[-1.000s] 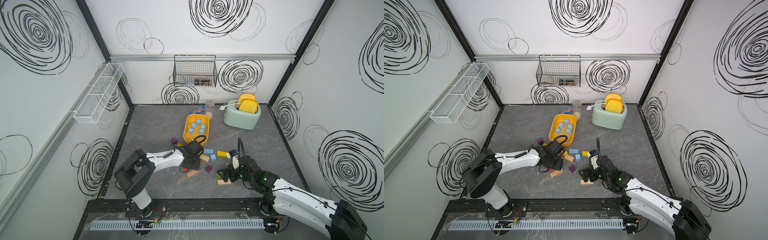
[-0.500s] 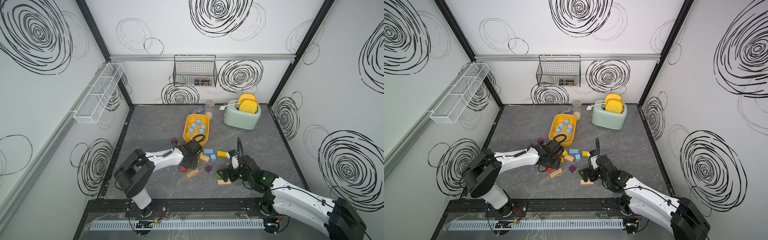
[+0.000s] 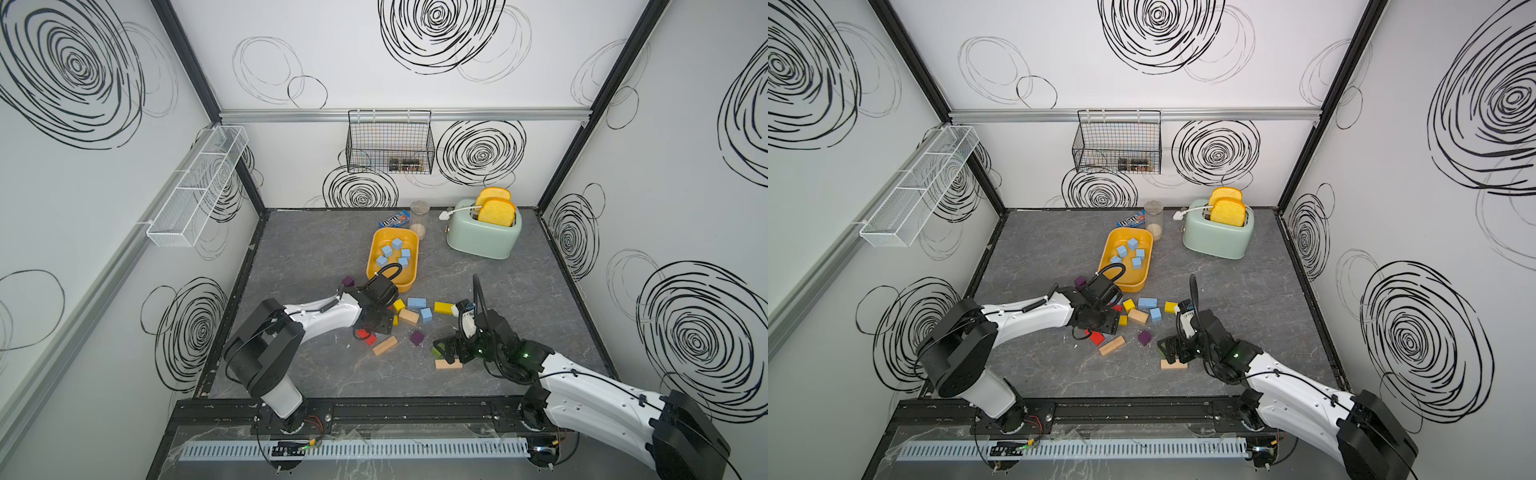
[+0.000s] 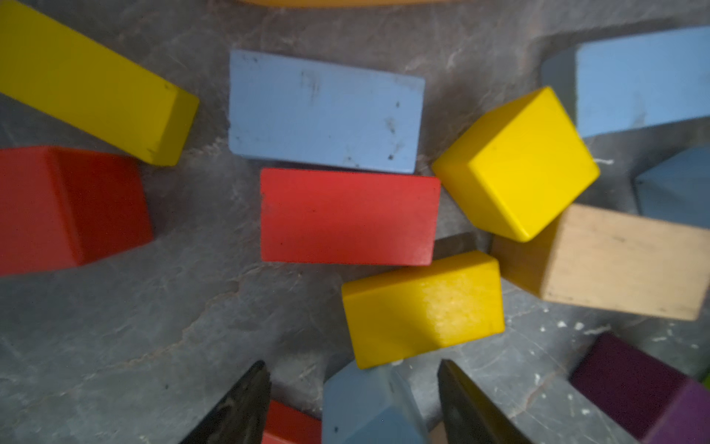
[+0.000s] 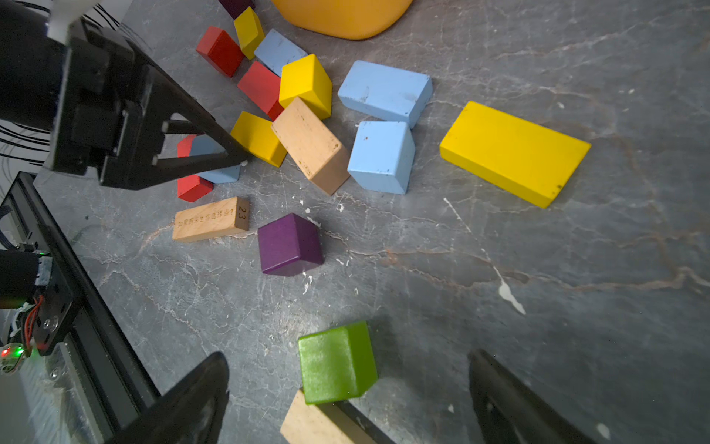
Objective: Pick out the blue building blocks
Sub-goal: Pick up the building block from the center of the board.
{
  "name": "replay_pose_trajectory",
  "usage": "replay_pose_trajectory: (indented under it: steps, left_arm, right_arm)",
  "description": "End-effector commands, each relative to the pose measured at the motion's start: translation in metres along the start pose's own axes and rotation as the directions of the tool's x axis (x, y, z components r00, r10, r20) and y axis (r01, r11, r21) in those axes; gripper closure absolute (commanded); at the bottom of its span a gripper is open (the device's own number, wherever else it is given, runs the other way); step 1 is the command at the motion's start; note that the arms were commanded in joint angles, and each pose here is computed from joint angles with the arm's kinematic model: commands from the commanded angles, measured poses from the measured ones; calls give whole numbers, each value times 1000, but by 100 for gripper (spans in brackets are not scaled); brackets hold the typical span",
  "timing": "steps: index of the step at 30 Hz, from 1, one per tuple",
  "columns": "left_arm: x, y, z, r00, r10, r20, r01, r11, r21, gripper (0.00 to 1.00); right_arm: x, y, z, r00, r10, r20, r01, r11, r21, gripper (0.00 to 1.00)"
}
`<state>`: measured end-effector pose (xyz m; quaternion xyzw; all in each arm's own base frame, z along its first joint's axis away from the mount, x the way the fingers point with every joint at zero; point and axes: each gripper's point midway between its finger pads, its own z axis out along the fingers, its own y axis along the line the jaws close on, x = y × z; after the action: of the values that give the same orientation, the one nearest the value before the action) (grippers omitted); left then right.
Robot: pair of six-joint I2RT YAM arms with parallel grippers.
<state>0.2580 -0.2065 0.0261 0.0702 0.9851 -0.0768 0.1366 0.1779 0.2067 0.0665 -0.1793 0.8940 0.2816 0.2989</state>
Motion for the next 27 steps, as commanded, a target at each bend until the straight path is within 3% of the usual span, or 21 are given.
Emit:
replay_pose_trajectory:
  steps: [1, 10, 27]
  left_arm:
    - [-6, -8, -8, 998, -61, 30, 59, 996, 64, 33]
    - [6, -5, 1, 997, -80, 2, 80, 995, 57, 42]
    - [-3, 11, 5, 998, -64, 6, 64, 998, 3, 55]
  right_arm:
    - [-6, 2, 0, 1000, -12, 20, 12, 1000, -8, 2]
    - [-6, 1, 0, 1000, -13, 19, 13, 1000, -8, 2]
    - [-8, 1, 0, 1000, -14, 25, 14, 1000, -10, 2]
